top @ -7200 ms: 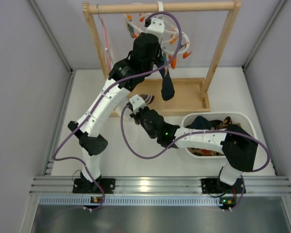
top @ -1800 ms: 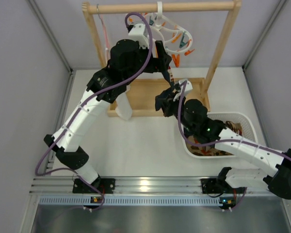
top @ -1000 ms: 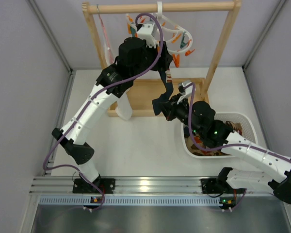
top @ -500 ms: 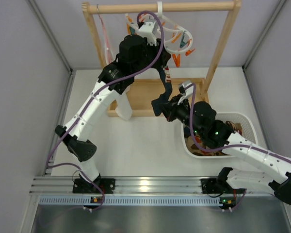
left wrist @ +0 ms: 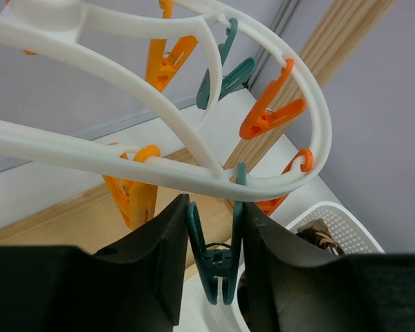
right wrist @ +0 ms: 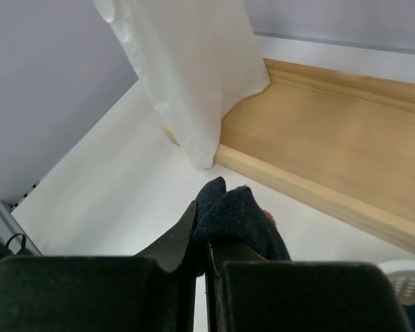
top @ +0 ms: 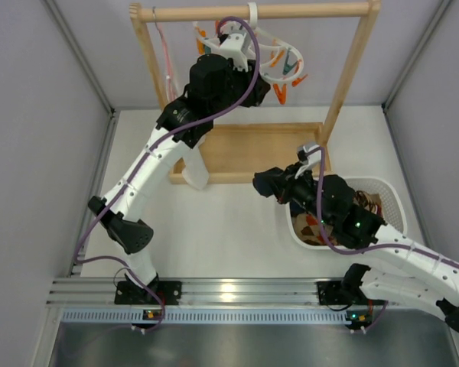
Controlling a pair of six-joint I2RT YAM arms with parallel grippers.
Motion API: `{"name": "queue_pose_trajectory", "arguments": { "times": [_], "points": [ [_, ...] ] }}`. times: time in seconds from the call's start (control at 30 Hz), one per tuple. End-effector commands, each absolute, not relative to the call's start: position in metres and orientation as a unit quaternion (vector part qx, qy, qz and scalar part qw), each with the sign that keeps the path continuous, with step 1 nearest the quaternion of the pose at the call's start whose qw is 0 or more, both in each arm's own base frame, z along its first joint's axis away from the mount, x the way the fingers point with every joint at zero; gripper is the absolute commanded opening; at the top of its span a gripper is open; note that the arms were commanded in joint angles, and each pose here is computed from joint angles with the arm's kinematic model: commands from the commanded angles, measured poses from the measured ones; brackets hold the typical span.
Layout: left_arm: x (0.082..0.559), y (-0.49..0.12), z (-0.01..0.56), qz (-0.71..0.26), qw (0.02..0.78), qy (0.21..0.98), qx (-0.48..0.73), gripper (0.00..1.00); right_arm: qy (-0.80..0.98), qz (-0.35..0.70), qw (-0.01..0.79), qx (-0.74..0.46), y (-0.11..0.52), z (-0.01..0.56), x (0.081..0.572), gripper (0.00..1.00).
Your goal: Remove the socks clipped to the hanger
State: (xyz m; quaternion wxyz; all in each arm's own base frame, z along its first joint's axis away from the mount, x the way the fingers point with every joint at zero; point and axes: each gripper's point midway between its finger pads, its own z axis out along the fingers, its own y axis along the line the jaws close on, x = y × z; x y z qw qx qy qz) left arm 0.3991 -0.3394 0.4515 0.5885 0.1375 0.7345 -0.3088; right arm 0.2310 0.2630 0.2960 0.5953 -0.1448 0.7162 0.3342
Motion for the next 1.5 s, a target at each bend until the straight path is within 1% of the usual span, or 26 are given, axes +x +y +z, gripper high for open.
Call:
{"name": "queue_pose_trajectory", "arguments": {
  "times": [0.0,0.03,0.07,0.1,0.13,0.17,0.2,0.27,0.33,0.37,0.43,0.47,0.5,0.57,0.6,0.63,0.67,0.7,0.73,0.87,0.9,1.03,1.13,1.23,1.33,1.47],
  "points": [
    [0.394,-0.334,0.478,-0.327,0.61,0.711,0.124,0.44,0.736,0.296,0.598,-0.115,0.235,0.294,0.229,0.0],
    [0.394,-0.332,0.472,-0.322,0.606,0.717,0.122,0.55,0.746,0.281,0.594,-0.11,0.225,0.291,0.226,0.0],
    [0.39,-0.327,0.476,-0.324,0.609,0.715,0.115,0.6,0.754,0.273,0.589,-0.097,0.217,0.293,0.225,0.0],
    [0.391,-0.325,0.469,-0.317,0.605,0.722,0.11,0.64,0.786,0.231,0.566,-0.093,0.199,0.272,0.221,0.0],
    [0.389,-0.322,0.468,-0.315,0.605,0.724,0.106,0.7,0.794,0.221,0.559,-0.086,0.193,0.276,0.219,0.0],
    [0.384,-0.314,0.475,-0.315,0.61,0.721,0.092,0.81,0.806,0.21,0.547,-0.08,0.186,0.272,0.216,0.0],
    [0.382,-0.311,0.475,-0.315,0.609,0.722,0.089,0.85,0.834,0.167,0.519,-0.085,0.172,0.252,0.21,0.0],
    [0.372,-0.301,0.476,-0.318,0.608,0.723,0.076,0.98,0.85,0.134,0.504,-0.07,0.157,0.25,0.208,0.0],
    [0.367,-0.295,0.465,-0.314,0.599,0.734,0.066,0.98,0.867,0.077,0.489,-0.058,0.135,0.243,0.206,0.0],
    [0.357,-0.285,0.472,-0.317,0.604,0.729,0.058,0.98,0.871,0.063,0.485,-0.053,0.13,0.241,0.206,0.0],
    [0.354,-0.275,0.453,-0.302,0.596,0.743,0.042,0.98,0.877,0.042,0.477,-0.039,0.118,0.235,0.208,0.0],
    [0.344,-0.263,0.46,-0.302,0.603,0.737,0.034,0.98,0.879,0.037,0.474,-0.035,0.115,0.233,0.209,0.0],
    [0.342,-0.259,0.443,-0.29,0.595,0.749,0.03,0.98,0.884,0.037,0.466,-0.034,0.114,0.227,0.21,0.0],
    [0.326,-0.242,0.448,-0.289,0.604,0.743,0.022,0.98,0.891,0.029,0.452,-0.026,0.109,0.213,0.215,0.0],
    [0.324,-0.237,0.433,-0.279,0.598,0.751,0.02,0.98,0.899,0.044,0.434,-0.033,0.115,0.204,0.216,0.0],
    [0.314,-0.228,0.44,-0.283,0.605,0.744,0.016,0.98,0.908,0.037,0.417,-0.019,0.106,0.187,0.22,0.0],
    [0.31,-0.224,0.437,-0.283,0.604,0.745,0.014,0.98,0.904,0.054,0.424,-0.016,0.11,0.185,0.231,0.0],
    [0.307,-0.222,0.425,-0.278,0.598,0.752,0.013,0.98,0.914,0.079,0.398,-0.019,0.117,0.171,0.232,0.0],
    [0.297,-0.214,0.431,-0.286,0.603,0.745,0.01,0.98,0.92,0.073,0.384,0.009,0.103,0.154,0.239,0.0],
    [0.278,-0.199,0.412,-0.286,0.597,0.75,0.007,0.98,0.926,0.149,0.343,0.043,0.108,0.121,0.252,0.0],
    [0.275,-0.196,0.412,-0.286,0.599,0.748,0.005,0.98,0.918,0.185,0.348,0.042,0.116,0.122,0.259,0.0],
    [0.262,-0.183,0.407,-0.287,0.604,0.744,-0.001,0.98,0.917,0.196,0.335,0.096,0.101,0.093,0.265,0.0],
    [0.253,-0.177,0.401,-0.289,0.603,0.744,0.002,0.98,0.909,0.246,0.322,0.1,0.107,0.08,0.263,0.0],
    [0.244,-0.172,0.394,-0.29,0.6,0.746,0.003,0.98,0.911,0.244,0.312,0.116,0.095,0.069,0.26,0.0],
    [0.236,-0.166,0.388,-0.29,0.597,0.748,0.004,0.98,0.907,0.244,0.323,0.116,0.089,0.078,0.258,0.0],
    [0.233,-0.164,0.384,-0.287,0.591,0.754,0.006,0.98,0.894,0.229,0.367,0.117,0.08,0.108,0.259,0.2]
  ]
}}
